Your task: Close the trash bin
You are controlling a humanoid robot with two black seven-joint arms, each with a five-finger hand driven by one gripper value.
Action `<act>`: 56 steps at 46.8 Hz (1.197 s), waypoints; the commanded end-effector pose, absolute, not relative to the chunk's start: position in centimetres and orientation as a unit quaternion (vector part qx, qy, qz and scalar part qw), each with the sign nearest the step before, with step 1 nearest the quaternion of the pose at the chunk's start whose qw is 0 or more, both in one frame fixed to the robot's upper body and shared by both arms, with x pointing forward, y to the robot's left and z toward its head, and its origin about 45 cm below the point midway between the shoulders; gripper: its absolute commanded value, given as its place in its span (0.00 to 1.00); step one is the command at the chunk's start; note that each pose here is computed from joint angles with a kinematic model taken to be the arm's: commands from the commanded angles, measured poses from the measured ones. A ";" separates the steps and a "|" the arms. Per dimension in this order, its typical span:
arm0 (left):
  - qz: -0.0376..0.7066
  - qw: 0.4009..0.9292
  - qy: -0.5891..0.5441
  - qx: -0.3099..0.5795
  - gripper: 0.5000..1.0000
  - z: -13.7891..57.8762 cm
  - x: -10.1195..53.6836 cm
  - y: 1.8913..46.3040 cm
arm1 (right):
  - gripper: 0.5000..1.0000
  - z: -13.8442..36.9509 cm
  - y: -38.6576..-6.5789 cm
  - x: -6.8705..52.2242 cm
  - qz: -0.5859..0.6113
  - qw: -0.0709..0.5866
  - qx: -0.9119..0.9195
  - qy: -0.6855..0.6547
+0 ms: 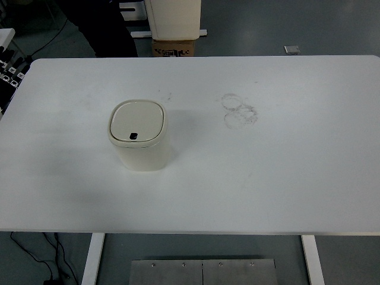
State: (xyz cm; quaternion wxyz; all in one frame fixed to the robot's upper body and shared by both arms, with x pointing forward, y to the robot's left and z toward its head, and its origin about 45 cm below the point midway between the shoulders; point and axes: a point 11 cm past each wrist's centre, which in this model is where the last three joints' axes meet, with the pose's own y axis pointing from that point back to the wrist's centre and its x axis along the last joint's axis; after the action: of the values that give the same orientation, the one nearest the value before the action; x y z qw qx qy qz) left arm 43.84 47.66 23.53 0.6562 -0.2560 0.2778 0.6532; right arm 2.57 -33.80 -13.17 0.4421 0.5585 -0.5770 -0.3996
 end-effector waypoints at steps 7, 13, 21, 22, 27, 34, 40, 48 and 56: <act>0.643 0.660 0.291 -0.258 1.00 22.0 43.4 46.7 | 0.98 -13.2 -33.8 2.6 -0.399 0.442 0.559 -0.577; 0.639 0.658 0.303 -0.257 1.00 20.9 43.2 45.8 | 0.98 -13.2 -33.8 2.6 -0.399 0.442 0.559 -0.577; 0.644 0.652 0.298 -0.267 1.00 20.6 43.1 46.0 | 0.98 -13.2 -33.8 2.6 -0.399 0.442 0.559 -0.577; 0.644 0.652 0.297 -0.268 1.00 20.7 43.1 46.0 | 0.98 -13.2 -33.8 2.6 -0.400 0.442 0.558 -0.577; 0.643 0.652 0.297 -0.270 1.00 20.8 43.1 46.0 | 0.98 -13.2 -33.8 2.6 -0.399 0.442 0.559 -0.577; 0.644 0.653 0.297 -0.267 1.00 20.6 43.0 46.0 | 0.98 -13.2 -33.8 2.6 -0.399 0.442 0.559 -0.577; 0.646 0.652 0.297 -0.264 1.00 20.5 42.8 46.2 | 0.98 -13.2 -33.8 2.6 -0.399 0.442 0.559 -0.577; 0.646 0.652 0.296 -0.264 1.00 20.5 42.8 46.2 | 0.98 -13.2 -33.7 2.6 -0.399 0.442 0.559 -0.577; 0.649 0.650 0.297 -0.261 1.00 20.3 42.6 46.4 | 0.98 -13.2 -33.7 2.7 -0.400 0.440 0.560 -0.577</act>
State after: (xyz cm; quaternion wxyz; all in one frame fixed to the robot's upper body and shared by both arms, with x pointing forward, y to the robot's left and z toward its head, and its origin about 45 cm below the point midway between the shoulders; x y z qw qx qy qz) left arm 42.78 46.26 20.45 0.6521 -0.2626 0.2962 0.6466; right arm 2.69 -33.72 -13.17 0.4404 0.5597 -0.5771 -0.3996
